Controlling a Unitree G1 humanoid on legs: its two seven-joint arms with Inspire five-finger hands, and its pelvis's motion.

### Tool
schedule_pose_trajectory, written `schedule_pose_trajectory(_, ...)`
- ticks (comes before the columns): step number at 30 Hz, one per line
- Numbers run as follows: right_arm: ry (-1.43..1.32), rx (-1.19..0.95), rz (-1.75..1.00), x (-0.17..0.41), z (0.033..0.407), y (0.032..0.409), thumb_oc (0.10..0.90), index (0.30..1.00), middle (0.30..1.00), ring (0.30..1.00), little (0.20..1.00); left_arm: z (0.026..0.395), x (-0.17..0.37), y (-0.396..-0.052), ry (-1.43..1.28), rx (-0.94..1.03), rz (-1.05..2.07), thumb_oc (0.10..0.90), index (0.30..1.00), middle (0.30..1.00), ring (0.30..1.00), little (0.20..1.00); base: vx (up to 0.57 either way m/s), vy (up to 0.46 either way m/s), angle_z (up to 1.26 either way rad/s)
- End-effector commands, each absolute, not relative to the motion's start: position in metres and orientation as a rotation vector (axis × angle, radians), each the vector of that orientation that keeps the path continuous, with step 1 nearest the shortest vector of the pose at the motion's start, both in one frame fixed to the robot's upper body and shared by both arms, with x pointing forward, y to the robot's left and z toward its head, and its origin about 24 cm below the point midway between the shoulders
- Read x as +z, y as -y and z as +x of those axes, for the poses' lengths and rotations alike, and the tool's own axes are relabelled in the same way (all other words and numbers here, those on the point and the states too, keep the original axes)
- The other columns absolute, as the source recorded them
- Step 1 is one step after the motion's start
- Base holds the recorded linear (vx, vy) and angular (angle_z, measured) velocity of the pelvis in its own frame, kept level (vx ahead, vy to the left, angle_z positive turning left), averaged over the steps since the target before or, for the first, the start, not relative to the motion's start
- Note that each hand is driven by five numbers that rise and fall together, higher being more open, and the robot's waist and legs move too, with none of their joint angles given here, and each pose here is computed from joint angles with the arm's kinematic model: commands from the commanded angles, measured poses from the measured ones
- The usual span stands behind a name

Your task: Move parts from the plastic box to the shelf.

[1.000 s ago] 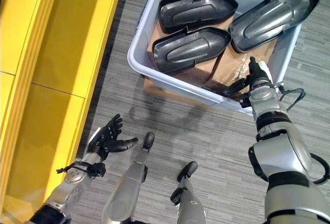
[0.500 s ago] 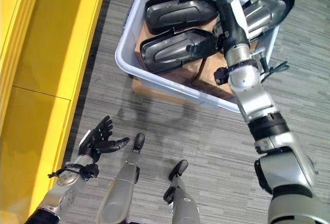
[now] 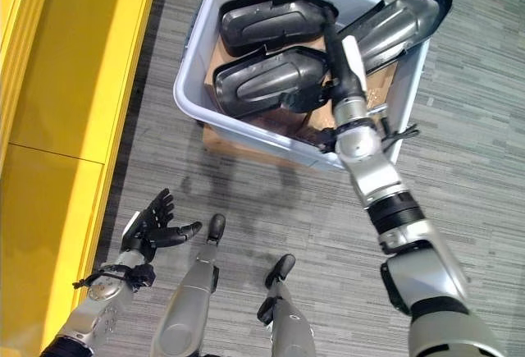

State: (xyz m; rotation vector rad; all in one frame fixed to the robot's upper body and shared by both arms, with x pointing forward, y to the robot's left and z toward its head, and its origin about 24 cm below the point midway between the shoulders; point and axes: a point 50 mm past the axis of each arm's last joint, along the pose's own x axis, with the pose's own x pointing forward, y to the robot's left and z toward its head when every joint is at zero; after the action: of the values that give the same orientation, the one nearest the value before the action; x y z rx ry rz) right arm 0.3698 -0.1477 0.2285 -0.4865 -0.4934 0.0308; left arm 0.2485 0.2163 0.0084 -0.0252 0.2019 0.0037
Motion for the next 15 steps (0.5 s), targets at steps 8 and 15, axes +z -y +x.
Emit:
schedule_pose_trajectory(8,0.559,0.219,-0.375,0.167,0.305,0.118,0.9,1.0,1.0,1.0,1.0,0.216,-0.009,-0.238,-0.261,0.057,0.084,0.9,1.0,1.0,1.0,1.0,0.1,0.203,-0.02)
schedule_pose_trajectory(15,0.511,0.249,-0.27,0.151,0.291,0.117,0.9,1.0,1.0,1.0,1.0,0.213,-0.015,-0.241,-0.273,0.095,0.091,0.9,1.0,1.0,1.0,1.0,0.08,0.122,-0.23)
